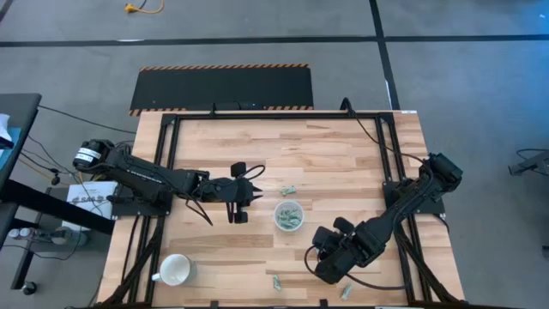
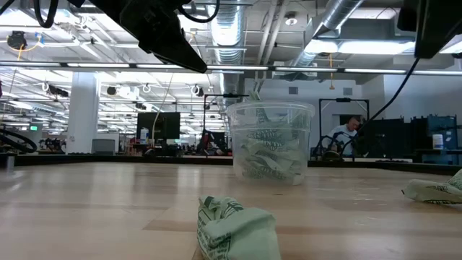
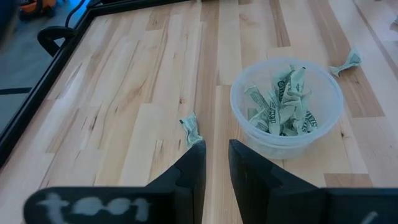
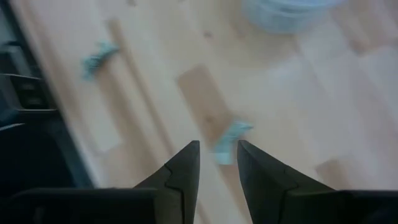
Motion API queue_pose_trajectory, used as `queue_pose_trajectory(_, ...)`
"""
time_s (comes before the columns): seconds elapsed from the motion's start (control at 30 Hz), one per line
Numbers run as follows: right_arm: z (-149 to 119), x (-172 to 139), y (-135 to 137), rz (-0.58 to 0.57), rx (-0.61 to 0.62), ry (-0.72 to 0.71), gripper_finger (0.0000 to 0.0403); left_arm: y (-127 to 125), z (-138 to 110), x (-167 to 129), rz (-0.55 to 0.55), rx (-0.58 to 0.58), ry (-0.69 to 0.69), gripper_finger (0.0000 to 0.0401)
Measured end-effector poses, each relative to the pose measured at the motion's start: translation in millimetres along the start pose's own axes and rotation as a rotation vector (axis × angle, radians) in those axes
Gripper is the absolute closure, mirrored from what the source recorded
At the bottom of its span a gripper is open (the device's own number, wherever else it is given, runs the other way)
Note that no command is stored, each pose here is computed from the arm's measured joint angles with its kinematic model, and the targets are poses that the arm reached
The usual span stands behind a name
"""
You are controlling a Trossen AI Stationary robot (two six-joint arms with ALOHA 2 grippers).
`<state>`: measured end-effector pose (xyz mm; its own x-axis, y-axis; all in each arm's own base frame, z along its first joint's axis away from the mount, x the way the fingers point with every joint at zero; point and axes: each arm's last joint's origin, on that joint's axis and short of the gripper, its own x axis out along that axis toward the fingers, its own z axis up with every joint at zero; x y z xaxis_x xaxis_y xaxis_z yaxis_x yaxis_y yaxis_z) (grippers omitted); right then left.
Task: Pick and place Stevia / Truvia into bins
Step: Put the stevia packet into the transparent container
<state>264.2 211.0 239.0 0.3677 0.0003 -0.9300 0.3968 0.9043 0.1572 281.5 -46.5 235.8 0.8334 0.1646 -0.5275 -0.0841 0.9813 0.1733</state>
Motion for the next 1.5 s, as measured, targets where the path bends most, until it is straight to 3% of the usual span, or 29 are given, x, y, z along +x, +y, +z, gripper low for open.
queue_pose_trajectory(0.17, 0, 8, 3, -0.002, 0.053, 0.003, 0.0303, 0, 0, 0, -0.001, -0.002, 0.001, 0.0342)
queue_pose_trajectory(0.5, -11, 66, 7, -0.120, 0.011, 0.185, 0.0303, 0, 0, 0, -0.001, -0.002, 0.002, 0.0342)
queue_pose_trajectory(0.67, -13, 83, 9, -0.131, 0.014, 0.203, 0.0303, 0, 0, 0, -0.001, -0.003, 0.000, 0.0342)
queue_pose_trajectory(1.23, -9, 92, 9, -0.130, 0.030, 0.180, 0.0306, 0, 0, 0, -0.002, -0.002, 0.000, 0.0342)
queue_pose_trajectory(1.5, -9, 92, 9, -0.133, 0.009, 0.179, 0.0344, 0, 0, 0, -0.002, -0.002, -0.001, 0.0342)
